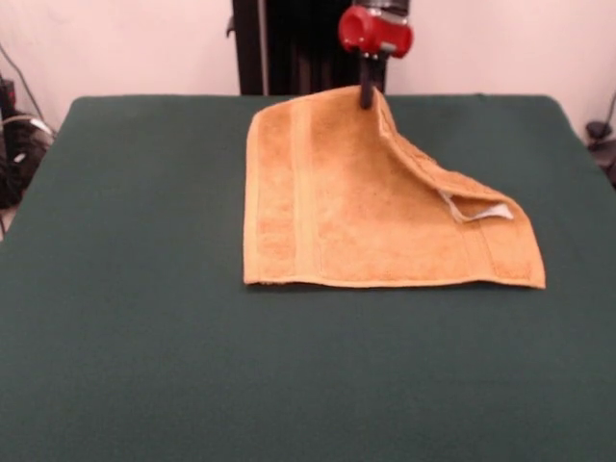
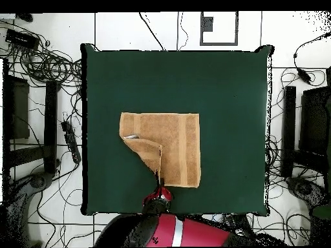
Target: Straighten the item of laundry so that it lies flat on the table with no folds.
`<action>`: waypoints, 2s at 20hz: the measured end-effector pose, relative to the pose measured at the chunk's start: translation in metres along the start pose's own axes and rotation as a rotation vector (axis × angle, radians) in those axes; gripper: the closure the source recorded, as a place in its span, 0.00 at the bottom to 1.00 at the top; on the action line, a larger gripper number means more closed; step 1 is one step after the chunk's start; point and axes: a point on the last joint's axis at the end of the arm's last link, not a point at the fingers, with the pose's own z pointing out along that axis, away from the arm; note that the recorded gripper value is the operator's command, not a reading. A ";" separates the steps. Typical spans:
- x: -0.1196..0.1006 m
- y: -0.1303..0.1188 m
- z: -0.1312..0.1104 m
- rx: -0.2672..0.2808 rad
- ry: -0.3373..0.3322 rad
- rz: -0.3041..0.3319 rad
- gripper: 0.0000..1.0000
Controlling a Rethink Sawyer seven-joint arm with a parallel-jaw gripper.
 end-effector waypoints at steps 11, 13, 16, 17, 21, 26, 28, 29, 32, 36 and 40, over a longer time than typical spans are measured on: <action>0.006 0.035 0.019 0.119 -0.019 0.019 1.00; 0.008 0.041 0.023 0.140 -0.027 0.023 1.00; 0.012 0.049 0.026 0.177 -0.040 0.012 1.00; 0.013 0.051 0.027 0.188 -0.042 0.005 1.00; 0.014 0.054 0.026 0.263 -0.069 -0.050 1.00; 0.005 0.048 0.026 0.370 -0.140 -0.135 1.00; 0.003 0.047 0.025 0.393 -0.158 -0.164 1.00; 0.002 0.047 0.025 0.399 -0.164 -0.174 1.00; 0.003 0.051 0.027 0.415 -0.184 -0.230 1.00; 0.011 0.055 0.037 0.427 -0.189 -0.278 1.00; 0.018 0.053 0.051 0.473 -0.233 -0.338 1.00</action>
